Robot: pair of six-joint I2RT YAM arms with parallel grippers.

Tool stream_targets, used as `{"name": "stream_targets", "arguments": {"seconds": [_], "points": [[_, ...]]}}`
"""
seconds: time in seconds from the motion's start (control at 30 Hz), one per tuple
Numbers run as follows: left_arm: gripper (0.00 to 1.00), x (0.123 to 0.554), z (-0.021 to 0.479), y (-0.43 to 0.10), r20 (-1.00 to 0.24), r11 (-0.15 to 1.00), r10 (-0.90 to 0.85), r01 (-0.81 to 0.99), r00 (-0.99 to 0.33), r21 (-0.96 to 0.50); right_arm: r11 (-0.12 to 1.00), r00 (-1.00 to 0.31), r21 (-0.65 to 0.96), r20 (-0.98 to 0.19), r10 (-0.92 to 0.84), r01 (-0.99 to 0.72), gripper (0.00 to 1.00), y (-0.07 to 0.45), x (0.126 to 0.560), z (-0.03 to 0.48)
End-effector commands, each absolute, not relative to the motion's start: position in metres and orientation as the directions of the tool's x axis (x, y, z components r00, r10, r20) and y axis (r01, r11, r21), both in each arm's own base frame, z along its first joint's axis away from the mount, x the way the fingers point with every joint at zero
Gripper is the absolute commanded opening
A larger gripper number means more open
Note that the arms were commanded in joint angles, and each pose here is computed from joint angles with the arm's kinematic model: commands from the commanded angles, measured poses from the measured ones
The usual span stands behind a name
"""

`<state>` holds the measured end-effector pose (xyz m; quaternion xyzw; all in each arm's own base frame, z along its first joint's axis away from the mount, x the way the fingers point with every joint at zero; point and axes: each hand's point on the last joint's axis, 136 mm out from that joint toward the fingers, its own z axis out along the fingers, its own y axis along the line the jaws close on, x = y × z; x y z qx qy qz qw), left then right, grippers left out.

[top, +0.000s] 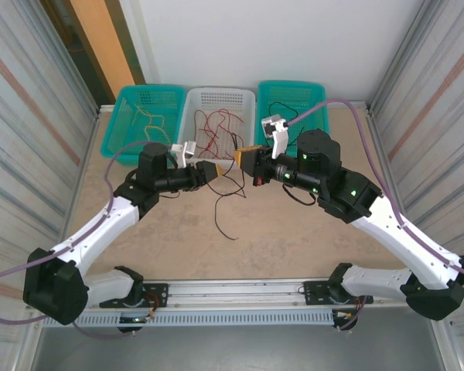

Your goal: Untangle the cables

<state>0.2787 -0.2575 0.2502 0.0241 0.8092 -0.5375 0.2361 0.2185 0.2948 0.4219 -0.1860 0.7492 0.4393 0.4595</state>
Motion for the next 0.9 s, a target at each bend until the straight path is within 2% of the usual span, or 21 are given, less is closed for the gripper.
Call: {"name": "stream_targets", "arguments": {"seconds": [0.0,0.17,0.3,0.47,0.53,0.6,0.7,0.87], "points": [[0.46,0.278,0.247,-0.262,-0.387,0.392,-0.205,0.286,-0.899,-0.874,0.495,-0.47,0.492,-0.864,0.179,-0.716,0.0,0.294,0.212,0.455],[0.27,0.277,0.246,-0.264,-0.381,0.38,-0.198,0.288,-0.903,-0.879,0.491,-0.466,0.49,-0.866,0.182,-0.72,0.0,0.295,0.213,0.457],[0.05,0.276,0.248,-0.264,-0.397,0.385,-0.186,0.305,-0.899,-0.871,0.49,-0.448,0.481,-0.873,0.191,-0.727,0.0,0.295,0.214,0.464],[0.04,0.274,0.238,-0.259,-0.403,0.439,-0.166,0.299,-0.9,-0.847,0.546,-0.376,0.437,-0.899,0.227,-0.715,0.0,0.278,0.22,0.483],[0.09,0.271,0.233,-0.253,-0.41,0.477,-0.157,0.294,-0.899,-0.828,0.616,-0.343,0.413,-0.909,0.235,-0.67,0.0,0.264,0.23,0.484],[0.27,0.268,0.222,-0.241,-0.424,0.557,-0.151,0.278,-0.893,-0.783,0.686,-0.324,0.397,-0.915,0.241,-0.61,0.0,0.248,0.246,0.484],[0.45,0.261,0.201,-0.221,-0.425,0.669,-0.134,0.234,-0.895,-0.706,0.798,-0.292,0.381,-0.918,0.268,-0.467,0.0,0.212,0.277,0.485],[0.54,0.244,0.173,-0.196,-0.395,0.761,-0.114,0.176,-0.911,-0.624,0.883,-0.224,0.349,-0.931,0.288,-0.313,0.0,0.163,0.327,0.497]]}}
